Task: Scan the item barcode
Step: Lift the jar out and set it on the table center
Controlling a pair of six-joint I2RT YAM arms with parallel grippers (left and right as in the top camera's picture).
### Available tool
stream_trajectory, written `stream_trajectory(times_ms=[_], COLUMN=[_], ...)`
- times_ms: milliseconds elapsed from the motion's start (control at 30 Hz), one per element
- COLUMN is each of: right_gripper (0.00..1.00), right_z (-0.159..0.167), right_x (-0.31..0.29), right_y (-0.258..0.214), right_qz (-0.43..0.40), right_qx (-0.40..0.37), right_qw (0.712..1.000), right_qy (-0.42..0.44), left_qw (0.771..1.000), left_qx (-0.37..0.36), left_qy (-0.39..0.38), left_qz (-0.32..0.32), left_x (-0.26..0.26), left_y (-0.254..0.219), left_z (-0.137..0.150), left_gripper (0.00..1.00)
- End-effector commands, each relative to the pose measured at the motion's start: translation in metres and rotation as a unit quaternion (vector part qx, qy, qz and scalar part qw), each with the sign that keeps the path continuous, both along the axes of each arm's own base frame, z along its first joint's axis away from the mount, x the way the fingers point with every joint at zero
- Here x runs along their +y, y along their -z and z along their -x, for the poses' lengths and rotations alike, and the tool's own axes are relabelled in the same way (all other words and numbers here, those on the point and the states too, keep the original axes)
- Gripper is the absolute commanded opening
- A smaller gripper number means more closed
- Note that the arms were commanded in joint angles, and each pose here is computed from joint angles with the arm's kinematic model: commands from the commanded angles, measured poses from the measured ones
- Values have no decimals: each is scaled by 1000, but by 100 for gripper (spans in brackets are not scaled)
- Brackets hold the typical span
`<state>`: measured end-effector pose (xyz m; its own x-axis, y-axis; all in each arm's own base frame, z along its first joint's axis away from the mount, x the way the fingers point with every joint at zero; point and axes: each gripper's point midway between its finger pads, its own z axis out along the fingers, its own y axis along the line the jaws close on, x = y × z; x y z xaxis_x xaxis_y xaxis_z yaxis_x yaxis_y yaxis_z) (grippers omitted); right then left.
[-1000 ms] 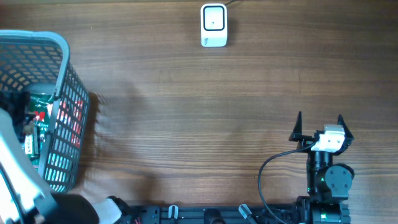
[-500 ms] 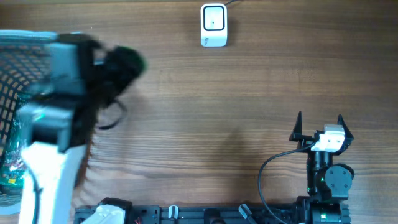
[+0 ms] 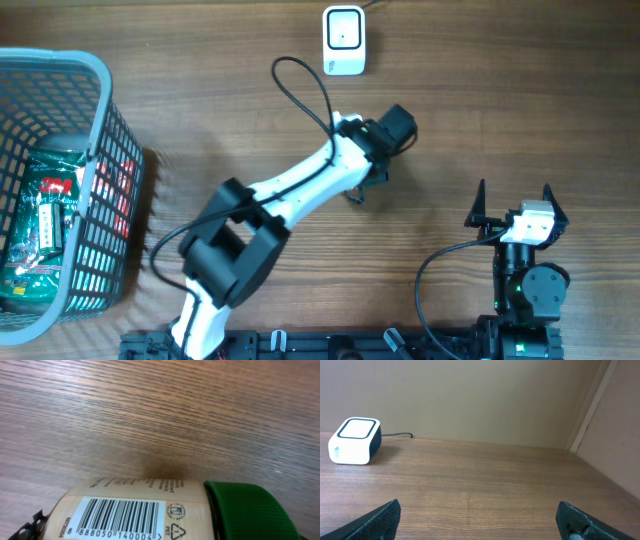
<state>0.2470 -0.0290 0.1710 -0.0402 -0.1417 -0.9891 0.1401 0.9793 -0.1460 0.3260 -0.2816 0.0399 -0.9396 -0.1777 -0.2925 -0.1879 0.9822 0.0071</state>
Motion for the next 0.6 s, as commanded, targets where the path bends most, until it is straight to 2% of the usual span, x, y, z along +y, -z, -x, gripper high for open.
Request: stream_trajectory(times_ms=[0,133,233,333,500,567], right_gripper=[100,100,100,100,100,100], right_z=[1,1,1,1,1,1], right_x=[-3,-3,-3,-3,-3,-3], right_y=[-1,-1,-1,-1,-1,-1], right_qz=[6,6,7,7,7,7], right_qx=[-2,-2,-2,-2,-2,-2], right_qw=[1000,1000,1000,1000,1000,1000], right_qy=[7,7,7,7,7,7], left_qw=[997,989,980,979,976,976], left_qx=[-51,-121,-177,-187,-191,-189], left_qy=[0,-22,-65,-68,-66,-58], left_qz=[-53,-79,-62,-47,-84,-88], left_x=[2,1,-5,-6,17,16], left_y=[8,-2,-7,10,29,29], left_z=[-9,-20,-29,-28,-19,-18], left_gripper=[79,76,77,77,79,84])
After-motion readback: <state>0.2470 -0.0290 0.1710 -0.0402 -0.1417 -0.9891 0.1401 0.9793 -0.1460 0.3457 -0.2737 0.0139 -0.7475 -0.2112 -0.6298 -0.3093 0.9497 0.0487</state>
